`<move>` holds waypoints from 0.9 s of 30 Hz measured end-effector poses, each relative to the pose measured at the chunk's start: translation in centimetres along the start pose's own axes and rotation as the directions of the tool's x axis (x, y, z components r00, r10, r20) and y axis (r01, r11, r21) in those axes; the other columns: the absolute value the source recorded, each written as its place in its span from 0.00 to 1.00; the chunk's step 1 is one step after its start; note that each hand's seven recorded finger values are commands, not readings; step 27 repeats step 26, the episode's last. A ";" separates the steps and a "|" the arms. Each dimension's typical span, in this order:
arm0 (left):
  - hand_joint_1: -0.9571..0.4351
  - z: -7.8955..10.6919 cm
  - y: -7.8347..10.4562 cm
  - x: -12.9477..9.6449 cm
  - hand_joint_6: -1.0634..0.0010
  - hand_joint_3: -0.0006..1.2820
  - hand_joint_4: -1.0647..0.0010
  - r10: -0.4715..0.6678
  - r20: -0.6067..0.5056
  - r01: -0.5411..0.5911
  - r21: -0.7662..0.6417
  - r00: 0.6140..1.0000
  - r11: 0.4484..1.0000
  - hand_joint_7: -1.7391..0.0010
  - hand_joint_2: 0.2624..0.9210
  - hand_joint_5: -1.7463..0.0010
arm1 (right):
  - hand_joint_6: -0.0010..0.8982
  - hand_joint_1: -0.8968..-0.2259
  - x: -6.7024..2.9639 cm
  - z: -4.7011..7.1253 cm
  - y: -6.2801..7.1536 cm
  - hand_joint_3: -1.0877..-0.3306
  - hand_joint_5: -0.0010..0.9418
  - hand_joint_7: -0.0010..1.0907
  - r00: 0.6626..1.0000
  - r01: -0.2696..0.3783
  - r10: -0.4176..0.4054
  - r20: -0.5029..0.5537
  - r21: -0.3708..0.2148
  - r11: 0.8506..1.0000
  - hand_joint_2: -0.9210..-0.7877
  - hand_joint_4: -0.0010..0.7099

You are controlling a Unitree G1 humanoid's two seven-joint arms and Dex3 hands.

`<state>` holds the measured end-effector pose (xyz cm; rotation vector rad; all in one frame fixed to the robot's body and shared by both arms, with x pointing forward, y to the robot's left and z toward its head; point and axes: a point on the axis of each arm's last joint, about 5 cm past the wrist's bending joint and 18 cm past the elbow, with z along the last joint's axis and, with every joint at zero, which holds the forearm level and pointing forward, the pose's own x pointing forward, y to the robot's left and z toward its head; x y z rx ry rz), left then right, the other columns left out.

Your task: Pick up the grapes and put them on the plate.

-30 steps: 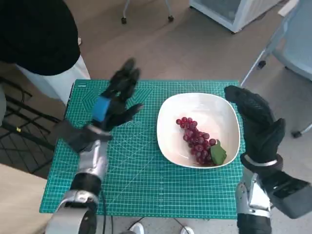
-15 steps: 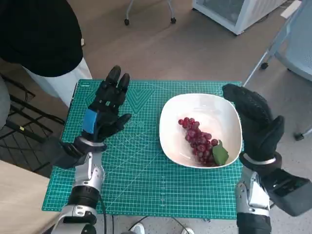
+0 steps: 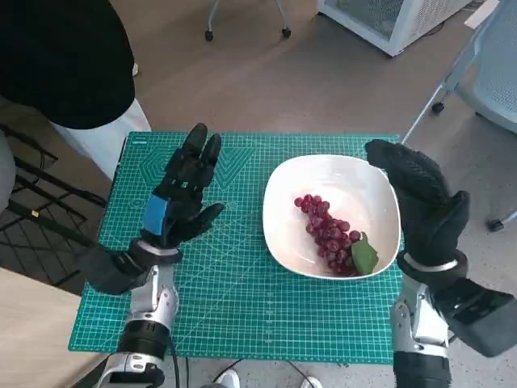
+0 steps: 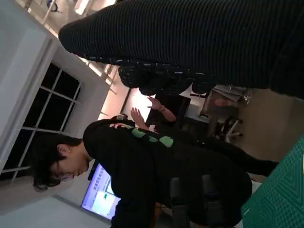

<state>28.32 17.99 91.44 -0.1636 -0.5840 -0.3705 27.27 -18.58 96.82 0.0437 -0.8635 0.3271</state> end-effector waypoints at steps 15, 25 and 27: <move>0.26 0.3 0.0 -0.1 0.82 0.21 0.89 -0.006 0.034 0.004 0.046 0.999 0.999 1.00 1.00 1.00 | 0.06 0.63 0.05 0.1 0.0 0.66 0.00 0.43 1.000 -0.010 0.010 0.003 -0.003 1.000 0.00 0.37; 0.26 0.2 -0.1 -0.8 0.81 0.21 0.89 0.006 0.024 -0.008 0.049 1.000 0.999 0.99 1.00 1.00 | 0.06 0.63 0.08 0.1 0.0 0.67 0.00 0.44 1.000 -0.012 0.012 0.004 -0.006 1.000 0.00 0.37; 0.26 0.2 -0.1 -0.8 0.81 0.21 0.89 0.007 0.023 -0.008 0.049 1.000 0.999 0.99 1.00 1.00 | 0.06 0.63 0.08 0.1 0.0 0.67 0.00 0.44 1.000 -0.013 0.013 0.004 -0.006 1.000 0.00 0.37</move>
